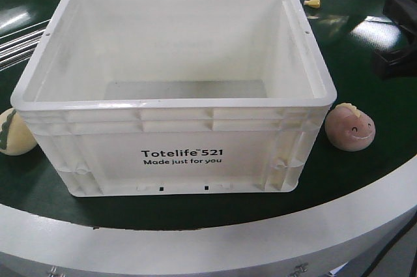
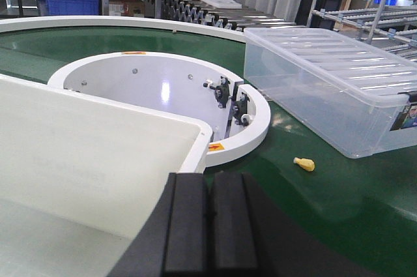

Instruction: Place moving items into box and shelve

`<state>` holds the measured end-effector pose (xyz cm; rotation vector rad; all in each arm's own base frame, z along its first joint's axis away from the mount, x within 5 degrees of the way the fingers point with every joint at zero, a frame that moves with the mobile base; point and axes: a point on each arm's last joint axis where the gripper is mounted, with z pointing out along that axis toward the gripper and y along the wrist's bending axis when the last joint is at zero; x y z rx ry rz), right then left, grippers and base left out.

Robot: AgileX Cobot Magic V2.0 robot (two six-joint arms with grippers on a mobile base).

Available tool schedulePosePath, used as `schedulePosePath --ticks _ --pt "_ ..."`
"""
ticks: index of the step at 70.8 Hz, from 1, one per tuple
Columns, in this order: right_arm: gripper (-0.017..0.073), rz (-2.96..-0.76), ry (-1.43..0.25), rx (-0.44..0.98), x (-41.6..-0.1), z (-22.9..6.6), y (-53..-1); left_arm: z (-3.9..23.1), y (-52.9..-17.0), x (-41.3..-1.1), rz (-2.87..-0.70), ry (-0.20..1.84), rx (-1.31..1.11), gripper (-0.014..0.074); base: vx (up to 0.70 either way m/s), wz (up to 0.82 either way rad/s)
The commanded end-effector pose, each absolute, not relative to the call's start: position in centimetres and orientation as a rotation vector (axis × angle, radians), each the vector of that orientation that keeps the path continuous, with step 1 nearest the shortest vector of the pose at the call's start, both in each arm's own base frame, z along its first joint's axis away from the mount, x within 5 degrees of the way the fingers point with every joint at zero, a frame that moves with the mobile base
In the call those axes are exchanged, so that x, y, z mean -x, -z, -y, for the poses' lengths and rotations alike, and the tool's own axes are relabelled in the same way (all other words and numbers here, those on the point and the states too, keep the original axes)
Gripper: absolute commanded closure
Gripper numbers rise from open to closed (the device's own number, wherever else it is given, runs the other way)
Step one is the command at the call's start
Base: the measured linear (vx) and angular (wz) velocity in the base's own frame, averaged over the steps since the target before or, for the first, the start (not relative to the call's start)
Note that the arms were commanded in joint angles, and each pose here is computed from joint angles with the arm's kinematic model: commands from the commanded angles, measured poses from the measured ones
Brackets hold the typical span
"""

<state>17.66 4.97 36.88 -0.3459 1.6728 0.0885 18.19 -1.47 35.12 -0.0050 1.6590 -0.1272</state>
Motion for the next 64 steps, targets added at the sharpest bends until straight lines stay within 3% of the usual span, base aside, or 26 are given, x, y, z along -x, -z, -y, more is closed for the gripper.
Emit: schedulePosePath --ticks 1,13,23,50,57,64 --pt "0.0575 -1.548 -0.090 0.342 -17.52 -5.03 -38.86 1.37 -37.40 -18.07 -1.525 0.135 0.029 0.0619 0.00 0.00" --pt "0.0548 -1.552 -0.103 0.331 -17.52 -5.03 -38.85 1.36 -37.43 -18.07 -1.522 0.133 0.028 0.0596 0.00 0.00" --pt "0.0447 -1.567 -0.100 0.332 -17.52 -5.01 -38.71 1.36 -37.43 -18.07 -1.521 0.133 0.028 0.0530 0.00 0.00" --pt "-0.0144 -1.564 -0.100 0.332 -17.52 -5.01 -38.74 1.36 -37.46 -18.07 -1.518 0.126 0.022 0.0099 0.00 0.00" --pt "-0.0162 -1.565 -0.101 0.330 -17.52 -5.01 -38.73 1.33 -37.55 -18.17 -1.503 0.123 0.025 0.0038 0.00 0.00" --pt "-0.0152 -1.565 -0.100 0.329 -17.53 -4.99 -38.73 1.28 -37.71 -18.24 -1.483 0.124 0.034 0.0034 0.00 0.00"
